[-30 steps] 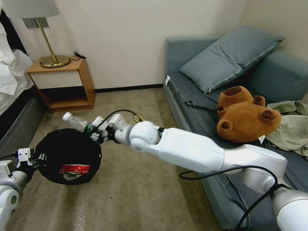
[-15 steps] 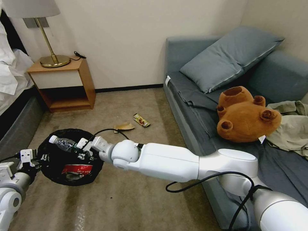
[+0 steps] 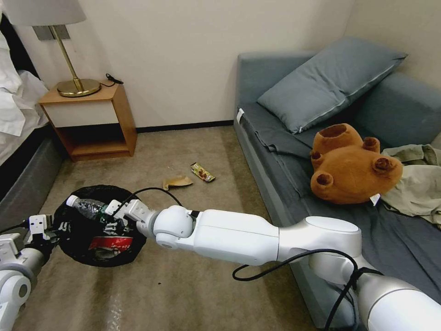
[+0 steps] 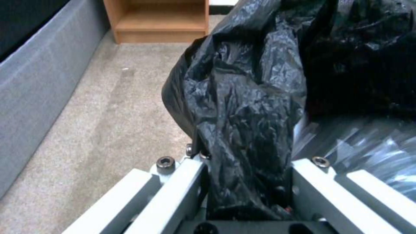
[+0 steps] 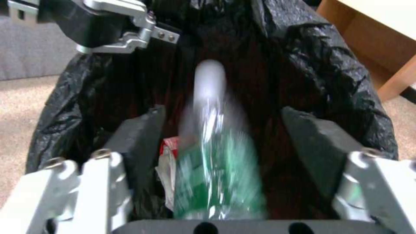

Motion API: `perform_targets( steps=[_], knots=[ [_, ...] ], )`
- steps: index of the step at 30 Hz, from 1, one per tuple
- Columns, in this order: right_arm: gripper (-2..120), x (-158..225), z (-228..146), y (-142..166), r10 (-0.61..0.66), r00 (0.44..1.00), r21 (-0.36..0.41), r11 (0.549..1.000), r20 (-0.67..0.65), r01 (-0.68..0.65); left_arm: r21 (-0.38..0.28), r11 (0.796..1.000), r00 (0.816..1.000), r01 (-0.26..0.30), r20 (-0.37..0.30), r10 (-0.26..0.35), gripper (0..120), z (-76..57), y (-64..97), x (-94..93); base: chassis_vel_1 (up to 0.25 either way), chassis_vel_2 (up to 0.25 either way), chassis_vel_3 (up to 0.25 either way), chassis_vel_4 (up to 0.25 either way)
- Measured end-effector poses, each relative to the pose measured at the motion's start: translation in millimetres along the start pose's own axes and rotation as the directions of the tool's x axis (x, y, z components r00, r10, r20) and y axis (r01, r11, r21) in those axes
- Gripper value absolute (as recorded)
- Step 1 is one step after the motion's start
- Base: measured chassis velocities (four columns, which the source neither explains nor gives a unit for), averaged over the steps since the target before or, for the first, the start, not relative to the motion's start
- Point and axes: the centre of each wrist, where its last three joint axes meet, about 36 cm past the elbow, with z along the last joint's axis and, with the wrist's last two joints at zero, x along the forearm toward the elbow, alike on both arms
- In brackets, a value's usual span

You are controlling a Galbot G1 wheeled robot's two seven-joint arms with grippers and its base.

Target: Pick up the trash bin, then pick up the garbage on the floor and place it into the trash bin.

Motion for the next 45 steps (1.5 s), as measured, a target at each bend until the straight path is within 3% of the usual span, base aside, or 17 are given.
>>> perform_targets(
  steps=[1, 3, 5, 11, 14, 17, 18, 20, 23, 30, 33, 34, 36, 45],
  knots=[
    [76, 0.0, 0.0, 0.0, 0.0, 1.0, 0.0, 1.0, 0.0, 0.0, 0.0, 1.0, 1.0, 0.0, 0.0, 0.0, 4, 0.0, 0.0, 0.0, 0.0, 0.0, 0.0, 0.0],
    [91, -0.6, -4.7, 4.1, -0.009, 1.0, -0.001, 1.0, 0.01, 0.009, 0.002, 1.0, 1.0, 0.003, -0.002, -0.003, 4, 1.1, 1.7, -1.4, 0.0, 0.0, 0.0, 0.0],
    [96, -1.0, -7.1, 5.9, -0.012, 1.0, -0.002, 1.0, 0.016, 0.012, 0.003, 1.0, 1.0, 0.006, -0.001, -0.006, 4, 1.7, 2.8, -2.2, 0.0, 0.0, 0.0, 0.0],
    [100, -1.7, -19.7, 8.4, 0.002, 0.999, -0.018, 1.0, 0.053, -0.001, 0.023, 1.0, 1.0, 0.018, 0.0, -0.018, 4, 3.9, 7.7, -5.3, 0.0, 0.0, 0.0, 0.0],
    [100, -2.5, -42.9, 7.7, 0.066, 0.994, -0.112, 0.992, 0.085, -0.056, 0.088, 0.996, 1.0, 0.029, 0.0, -0.029, 4, 2.9, 11.5, -5.4, 0.0, 0.0, 0.0, 0.0],
    [100, -1.8, -49.2, 3.8, 0.09, 0.992, -0.143, 0.987, 0.091, -0.076, 0.096, 0.995, 0.999, 0.032, 0.001, -0.032, 4, 3.3, 12.8, -5.5, 0.0, 0.0, 0.0, 0.0],
    [100, 0.2, -58.8, -9.3, 0.137, 0.986, -0.204, 0.972, 0.096, -0.115, 0.117, 0.992, 0.999, 0.042, 0.002, -0.042, 4, 3.6, 15.3, -5.5, 0.0, 0.0, 0.0, 0.0],
    [100, 1.3, -62.5, -14.6, 0.154, 0.983, -0.225, 0.966, 0.098, -0.129, 0.128, 0.991, 0.999, 0.045, 0.004, -0.046, 4, 3.5, 16.2, -5.4, 0.0, 0.0, 0.0, 0.0],
    [100, 10.2, -84.8, -47.8, 0.249, 0.964, -0.352, 0.913, 0.089, -0.203, 0.178, 0.983, 0.998, 0.054, 0.016, -0.058, 4, 1.4, 21.4, -4.0, 0.0, 0.0, 0.0, 0.0],
    [100, 21.1, -99.4, -82.2, 0.31, 0.949, -0.447, 0.859, 0.062, -0.252, 0.207, 0.975, 0.996, 0.084, 0.022, -0.09, 4, 0.2, 35.0, -1.5, 0.0, 0.0, 0.0, 0.0],
    [100, 41.0, -58.2, -121.6, 0.396, 0.918, -0.476, 0.802, -0.028, -0.36, 0.224, 0.969, 0.993, 0.101, 0.043, -0.113, 4, -6.9, 47.7, 6.4, 0.0, 0.0, 0.0, 0.0],
    [100, 41.0, -58.2, -121.6, 0.396, 0.918, -0.476, 0.802, -0.028, -0.36, 0.224, 0.969, 0.993, 0.101, 0.043, -0.113, 4, -6.9, 47.7, 6.4, 0.0, 0.0, 0.0, 0.0],
    [100, 56.5, -31.8, -141.5, 0.443, 0.893, -0.493, 0.761, -0.079, -0.421, 0.237, 0.966, 0.99, 0.102, 0.067, -0.121, 4, -16.1, 54.0, 12.5, 0.0, 0.0, 0.0, 0.0],
    [100, 81.3, 16.0, -156.9, 0.509, 0.845, -0.512, 0.689, -0.161, -0.513, 0.261, 0.957, 0.983, 0.123, 0.1, -0.153, 4, -33.0, 70.1, 17.9, 0.0, 0.0, 0.0, 0.0]
  ],
)
